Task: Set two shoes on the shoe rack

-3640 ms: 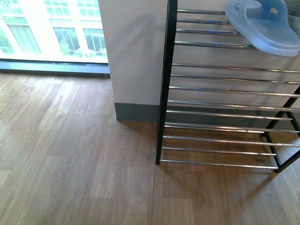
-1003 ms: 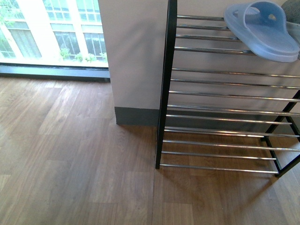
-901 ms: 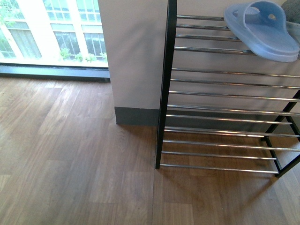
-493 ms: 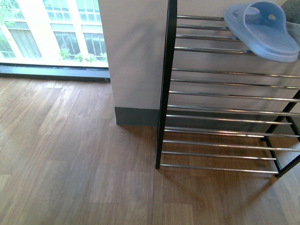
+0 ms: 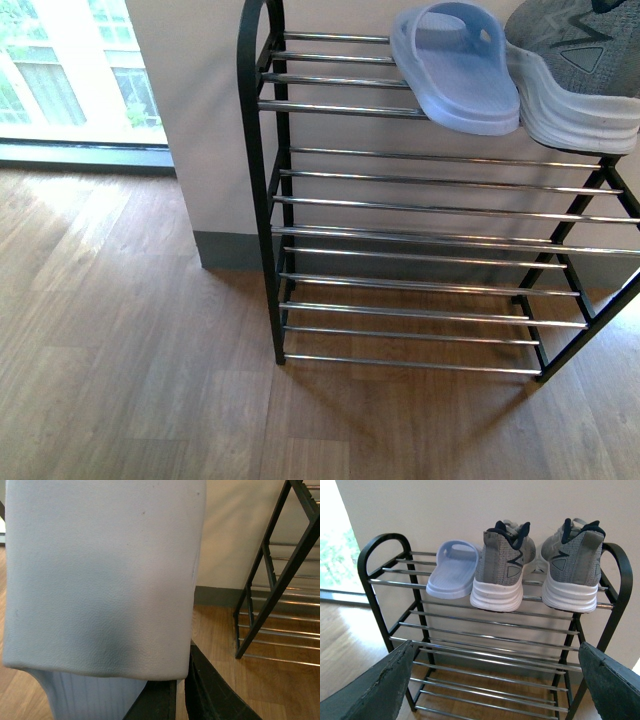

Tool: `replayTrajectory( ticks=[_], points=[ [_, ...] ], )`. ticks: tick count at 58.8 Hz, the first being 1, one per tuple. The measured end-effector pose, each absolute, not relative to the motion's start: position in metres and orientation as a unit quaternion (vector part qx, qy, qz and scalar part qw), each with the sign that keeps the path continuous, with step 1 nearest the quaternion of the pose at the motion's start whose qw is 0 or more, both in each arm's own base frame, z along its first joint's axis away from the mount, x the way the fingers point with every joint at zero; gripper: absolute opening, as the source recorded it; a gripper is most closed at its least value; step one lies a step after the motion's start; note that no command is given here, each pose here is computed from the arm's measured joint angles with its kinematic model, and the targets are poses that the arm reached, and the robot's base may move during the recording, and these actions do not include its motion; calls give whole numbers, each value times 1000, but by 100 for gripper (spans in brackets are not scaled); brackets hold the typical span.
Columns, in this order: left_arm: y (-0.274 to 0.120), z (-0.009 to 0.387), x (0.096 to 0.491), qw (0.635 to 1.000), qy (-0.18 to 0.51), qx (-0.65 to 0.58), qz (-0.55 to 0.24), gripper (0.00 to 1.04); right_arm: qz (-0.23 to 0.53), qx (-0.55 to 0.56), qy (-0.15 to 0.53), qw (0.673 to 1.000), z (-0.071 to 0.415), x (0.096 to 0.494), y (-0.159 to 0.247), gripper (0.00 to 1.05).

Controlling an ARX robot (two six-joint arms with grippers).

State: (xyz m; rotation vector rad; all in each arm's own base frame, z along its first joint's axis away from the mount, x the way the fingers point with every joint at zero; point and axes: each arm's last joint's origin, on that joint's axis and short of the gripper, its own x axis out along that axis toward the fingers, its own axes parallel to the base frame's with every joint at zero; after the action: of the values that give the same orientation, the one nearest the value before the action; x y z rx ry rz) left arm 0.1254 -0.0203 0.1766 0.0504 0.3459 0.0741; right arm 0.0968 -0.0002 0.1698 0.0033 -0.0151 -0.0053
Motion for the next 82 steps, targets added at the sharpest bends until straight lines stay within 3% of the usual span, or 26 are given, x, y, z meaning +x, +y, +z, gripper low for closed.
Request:
replayTrajectory(
  ticks=[77, 82],
  points=[
    [-20, 177, 125, 984, 172, 25, 39, 2, -2, 1, -7, 1000, 170, 97, 0, 96],
    [-23, 177, 128, 991, 130, 12, 39, 2, -2, 1, -7, 1000, 170, 97, 0, 96]
  ],
)
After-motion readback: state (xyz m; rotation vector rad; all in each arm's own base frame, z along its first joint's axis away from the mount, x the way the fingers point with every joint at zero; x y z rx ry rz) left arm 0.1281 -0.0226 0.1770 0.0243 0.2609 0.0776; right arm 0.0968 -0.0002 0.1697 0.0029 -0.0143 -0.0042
